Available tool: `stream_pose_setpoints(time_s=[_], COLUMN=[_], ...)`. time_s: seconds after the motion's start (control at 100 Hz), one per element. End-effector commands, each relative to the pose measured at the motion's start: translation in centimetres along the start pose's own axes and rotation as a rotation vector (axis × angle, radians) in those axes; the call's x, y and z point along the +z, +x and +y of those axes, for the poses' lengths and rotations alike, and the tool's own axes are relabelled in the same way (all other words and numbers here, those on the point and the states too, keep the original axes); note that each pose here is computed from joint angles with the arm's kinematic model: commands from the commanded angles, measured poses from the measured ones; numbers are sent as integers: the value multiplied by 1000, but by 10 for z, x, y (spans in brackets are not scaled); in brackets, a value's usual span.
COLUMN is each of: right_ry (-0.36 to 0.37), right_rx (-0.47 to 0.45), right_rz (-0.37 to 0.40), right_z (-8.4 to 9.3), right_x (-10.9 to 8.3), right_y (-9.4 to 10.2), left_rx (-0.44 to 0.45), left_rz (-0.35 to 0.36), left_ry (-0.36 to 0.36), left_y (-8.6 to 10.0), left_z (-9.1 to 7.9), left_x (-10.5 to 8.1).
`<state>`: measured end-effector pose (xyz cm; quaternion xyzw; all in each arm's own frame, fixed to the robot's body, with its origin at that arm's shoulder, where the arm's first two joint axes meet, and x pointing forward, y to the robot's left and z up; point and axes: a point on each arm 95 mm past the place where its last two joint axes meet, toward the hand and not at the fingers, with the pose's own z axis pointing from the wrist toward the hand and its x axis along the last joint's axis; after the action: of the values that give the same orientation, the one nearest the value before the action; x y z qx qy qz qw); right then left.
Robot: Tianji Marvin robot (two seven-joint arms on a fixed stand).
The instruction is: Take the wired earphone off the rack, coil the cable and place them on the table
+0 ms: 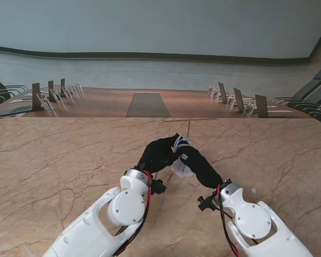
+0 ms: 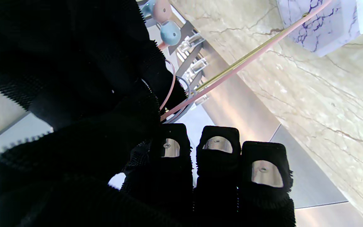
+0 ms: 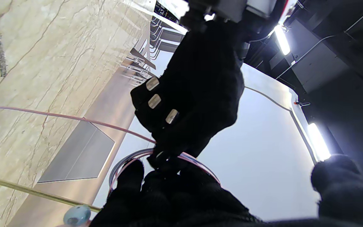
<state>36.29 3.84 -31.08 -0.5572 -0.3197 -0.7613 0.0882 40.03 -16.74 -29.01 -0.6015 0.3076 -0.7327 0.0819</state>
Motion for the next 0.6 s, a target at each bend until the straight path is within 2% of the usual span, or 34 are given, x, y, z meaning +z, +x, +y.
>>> stream_pose_setpoints(time_s=[0.0, 0.21, 0.59], right_ry=[30, 44, 26], right_rx=[15, 29, 4], right_rz=[19, -18, -54], right_z=[-11, -20, -19], right_x=[3, -3, -10], right_y=[10, 7, -5], left_rx=[-13, 10, 27], left_rz=[12, 22, 31], left_ry=[-8, 15, 44], left_y=[4, 1, -2], left_z=[6, 2, -9], left_x=[1, 5, 2])
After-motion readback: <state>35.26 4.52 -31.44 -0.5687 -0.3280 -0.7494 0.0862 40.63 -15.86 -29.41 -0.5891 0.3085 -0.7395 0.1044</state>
